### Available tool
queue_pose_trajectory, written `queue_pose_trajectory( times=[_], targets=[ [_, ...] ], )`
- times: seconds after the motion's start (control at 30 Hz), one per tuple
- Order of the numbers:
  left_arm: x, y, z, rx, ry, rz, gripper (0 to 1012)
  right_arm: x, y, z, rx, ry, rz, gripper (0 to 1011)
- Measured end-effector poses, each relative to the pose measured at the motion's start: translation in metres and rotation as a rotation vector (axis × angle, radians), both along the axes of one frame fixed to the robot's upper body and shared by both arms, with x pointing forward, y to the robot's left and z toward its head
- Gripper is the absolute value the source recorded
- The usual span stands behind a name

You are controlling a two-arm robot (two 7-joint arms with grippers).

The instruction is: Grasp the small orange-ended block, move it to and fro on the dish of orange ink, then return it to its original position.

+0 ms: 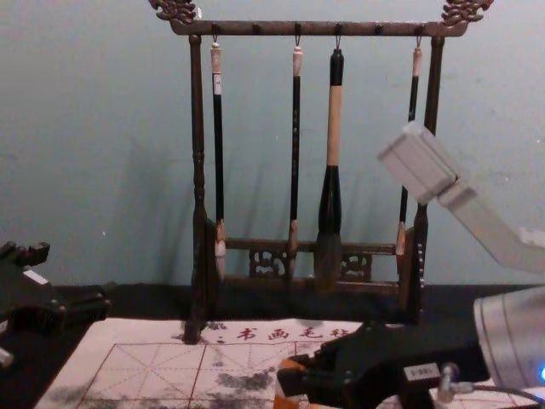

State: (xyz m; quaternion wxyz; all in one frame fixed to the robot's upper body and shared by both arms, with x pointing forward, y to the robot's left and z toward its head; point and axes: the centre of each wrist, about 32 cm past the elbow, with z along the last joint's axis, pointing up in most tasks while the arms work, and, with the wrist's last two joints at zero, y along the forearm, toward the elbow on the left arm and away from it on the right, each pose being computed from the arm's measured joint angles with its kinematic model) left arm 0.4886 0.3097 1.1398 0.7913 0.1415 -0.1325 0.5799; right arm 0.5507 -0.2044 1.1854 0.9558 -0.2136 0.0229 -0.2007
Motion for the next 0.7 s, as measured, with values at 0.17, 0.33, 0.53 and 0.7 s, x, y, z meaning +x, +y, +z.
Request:
queue_pose_trajectory(
  times=[0.17,0.33,0.53,0.7],
  targets=[
    [0.0000,0.0000,0.0000,0.000,0.000,0.000,1001,0.000,-0.003,0.001,0.001,-0.002,-0.010,129],
    [0.0000,0.0000,0.0000,0.000,0.000,0.000,1001,-0.002,-0.007,0.003,0.006,-0.006,-0.018,129],
    [0.0000,0.0000,0.0000,0.000,0.000,0.000,1001,-0.004,-0.012,0.002,0.003,-0.006,-0.026,129],
    [0.0000,0.0000,0.0000,0.000,0.000,0.000,1001,-0.007,-0.015,0.001,-0.001,-0.002,-0.031,129]
  ],
)
